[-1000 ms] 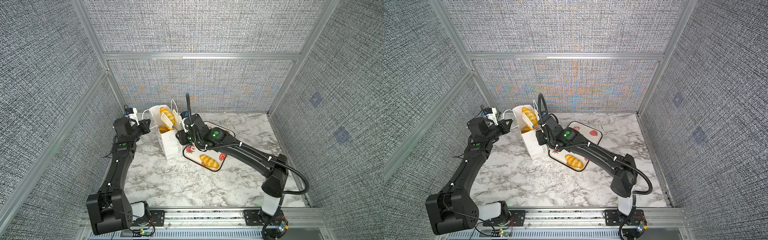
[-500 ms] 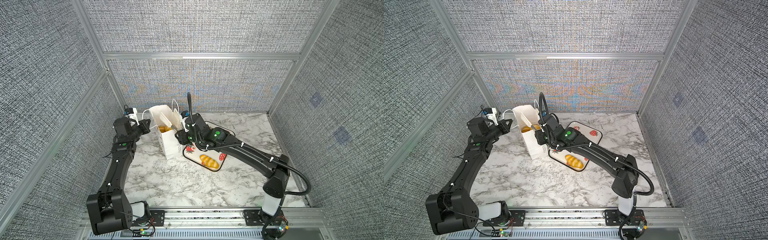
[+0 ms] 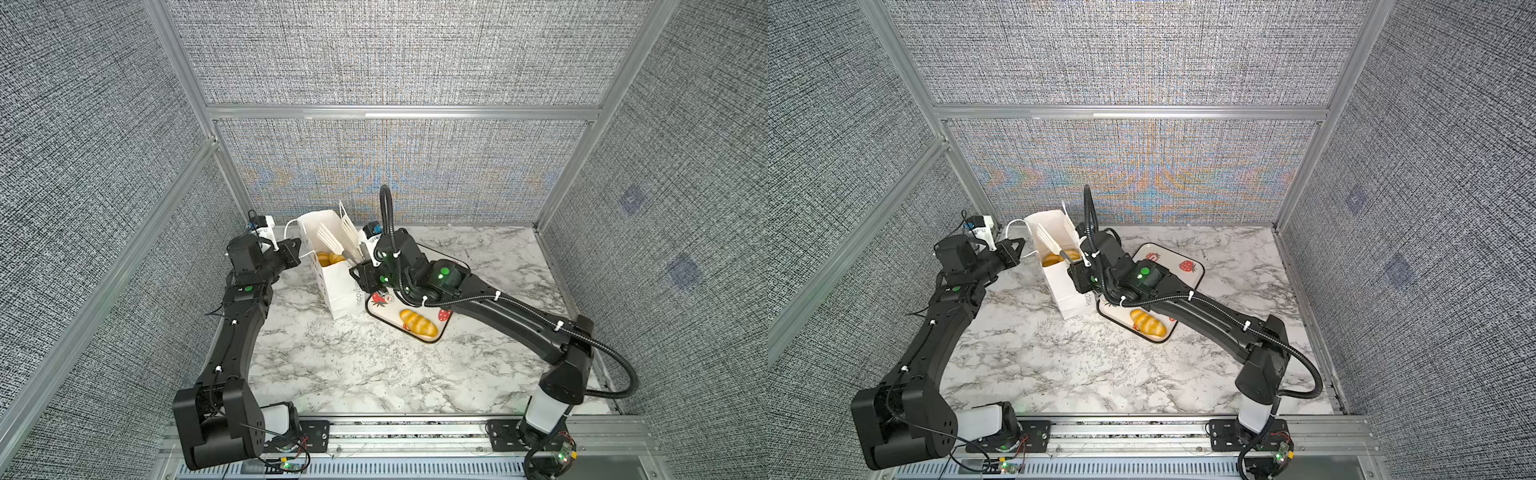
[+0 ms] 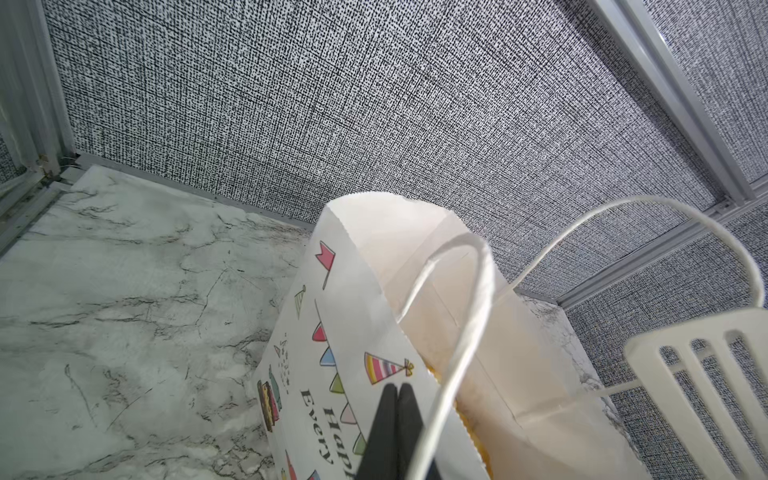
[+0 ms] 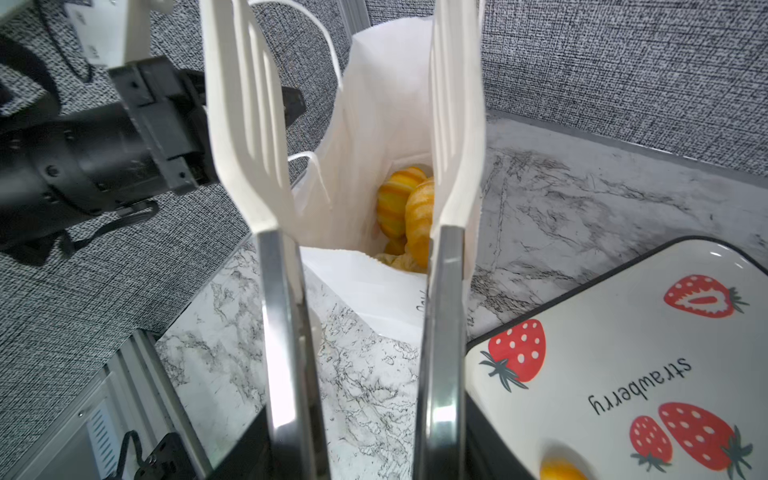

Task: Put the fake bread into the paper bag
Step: 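Raise the open tongs out of the bag and move over the tray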

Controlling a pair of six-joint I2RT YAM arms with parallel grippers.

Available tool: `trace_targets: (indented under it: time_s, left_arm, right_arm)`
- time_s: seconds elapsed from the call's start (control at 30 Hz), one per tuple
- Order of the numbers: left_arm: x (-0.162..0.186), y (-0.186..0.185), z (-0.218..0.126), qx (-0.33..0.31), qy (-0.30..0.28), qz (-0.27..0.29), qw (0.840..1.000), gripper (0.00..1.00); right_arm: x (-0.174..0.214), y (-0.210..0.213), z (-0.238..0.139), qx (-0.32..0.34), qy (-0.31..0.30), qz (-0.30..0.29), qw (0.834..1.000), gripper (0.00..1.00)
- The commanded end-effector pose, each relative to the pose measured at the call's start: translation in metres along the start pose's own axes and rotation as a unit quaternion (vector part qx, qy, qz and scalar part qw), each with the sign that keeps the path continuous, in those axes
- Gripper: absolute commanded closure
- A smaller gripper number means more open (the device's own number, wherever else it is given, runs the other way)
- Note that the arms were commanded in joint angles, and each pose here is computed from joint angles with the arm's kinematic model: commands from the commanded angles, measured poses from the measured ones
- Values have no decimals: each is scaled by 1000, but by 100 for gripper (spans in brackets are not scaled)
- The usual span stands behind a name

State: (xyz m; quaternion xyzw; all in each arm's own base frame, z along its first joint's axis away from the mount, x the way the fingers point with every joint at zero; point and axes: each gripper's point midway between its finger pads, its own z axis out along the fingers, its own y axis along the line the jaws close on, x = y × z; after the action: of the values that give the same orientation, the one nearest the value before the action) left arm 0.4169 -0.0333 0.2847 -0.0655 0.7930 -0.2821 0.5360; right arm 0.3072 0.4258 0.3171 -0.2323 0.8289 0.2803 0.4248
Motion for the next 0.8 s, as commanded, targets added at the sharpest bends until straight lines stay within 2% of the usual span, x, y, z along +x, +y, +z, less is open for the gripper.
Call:
trace_targets:
  time_s: [0.0, 0.43, 0.77]
  left_arm:
    - [-3, -5, 0, 12, -7, 7, 1000, 100]
    - [-3, -5, 0, 12, -6, 6, 1000, 100]
    - [-2, -4, 1, 13, -5, 4, 1000, 100]
  right_arm:
    - [-20, 7, -11, -14, -44, -7, 999, 50]
    - [-26, -7, -39, 13, -65, -4, 998, 51]
    - [-9, -30, -55, 54, -50, -5, 997, 51]
